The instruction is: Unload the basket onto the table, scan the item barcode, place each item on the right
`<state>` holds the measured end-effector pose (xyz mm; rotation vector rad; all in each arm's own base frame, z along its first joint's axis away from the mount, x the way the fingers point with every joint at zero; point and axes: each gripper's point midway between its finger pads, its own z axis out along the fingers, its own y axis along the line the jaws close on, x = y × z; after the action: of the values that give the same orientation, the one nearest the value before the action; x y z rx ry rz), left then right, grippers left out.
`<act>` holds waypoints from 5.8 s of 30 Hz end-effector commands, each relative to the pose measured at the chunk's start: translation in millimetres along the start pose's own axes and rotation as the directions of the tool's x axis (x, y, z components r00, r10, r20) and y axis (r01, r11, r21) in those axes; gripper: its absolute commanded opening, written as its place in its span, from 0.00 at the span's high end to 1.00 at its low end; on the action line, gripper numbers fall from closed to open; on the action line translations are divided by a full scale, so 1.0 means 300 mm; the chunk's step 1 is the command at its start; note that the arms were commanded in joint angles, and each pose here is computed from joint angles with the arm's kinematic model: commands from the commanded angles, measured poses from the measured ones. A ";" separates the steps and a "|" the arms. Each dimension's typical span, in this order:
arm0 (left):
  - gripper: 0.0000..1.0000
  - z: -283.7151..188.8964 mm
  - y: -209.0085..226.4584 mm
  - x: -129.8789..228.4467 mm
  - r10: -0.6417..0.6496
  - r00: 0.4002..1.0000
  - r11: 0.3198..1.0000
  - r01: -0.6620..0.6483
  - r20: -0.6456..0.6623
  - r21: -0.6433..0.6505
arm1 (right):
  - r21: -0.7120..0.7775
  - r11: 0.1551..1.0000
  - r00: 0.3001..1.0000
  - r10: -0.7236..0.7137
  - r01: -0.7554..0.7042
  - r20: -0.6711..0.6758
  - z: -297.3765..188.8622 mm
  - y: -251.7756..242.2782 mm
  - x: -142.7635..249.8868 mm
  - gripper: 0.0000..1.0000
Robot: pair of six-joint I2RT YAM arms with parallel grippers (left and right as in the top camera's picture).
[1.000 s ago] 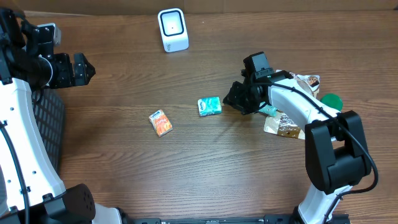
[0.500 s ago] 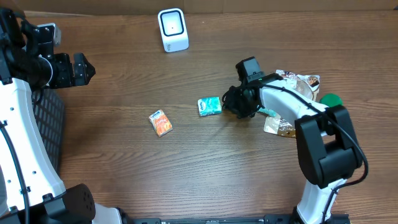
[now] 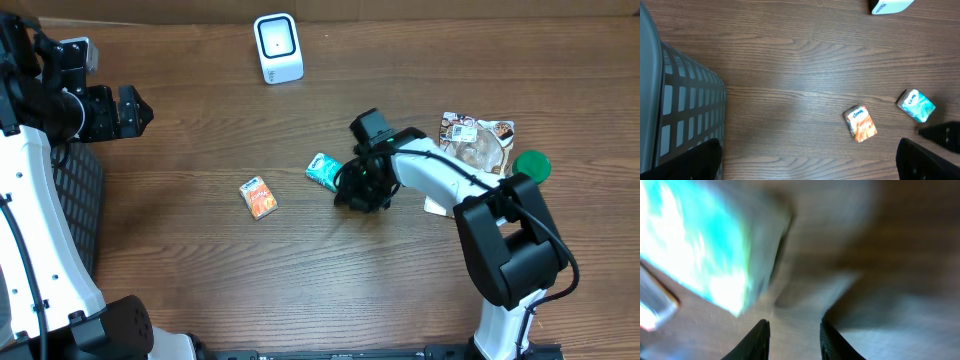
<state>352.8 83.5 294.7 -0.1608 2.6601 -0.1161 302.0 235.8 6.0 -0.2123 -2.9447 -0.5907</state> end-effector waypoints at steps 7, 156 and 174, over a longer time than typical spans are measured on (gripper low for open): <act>0.00 -0.009 -0.009 -0.009 0.027 1.000 1.000 -0.027 0.013 0.001 | -0.022 0.991 0.990 -0.128 0.129 0.056 -0.158 0.048 -0.091 0.68; 0.01 -0.009 -0.009 -0.009 0.027 1.000 1.000 -0.027 0.013 0.001 | 0.560 0.826 0.355 -0.543 0.063 0.761 -0.959 0.456 -0.554 0.96; 0.00 -0.009 -0.010 -0.009 0.027 1.000 1.000 -0.027 0.013 0.002 | 0.946 0.268 -0.024 -0.961 0.184 0.277 -0.480 0.680 -0.871 0.96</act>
<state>352.8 83.5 294.7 -0.1608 2.6601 -0.1161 603.2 327.4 170.9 1.4802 -3.8683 1.1734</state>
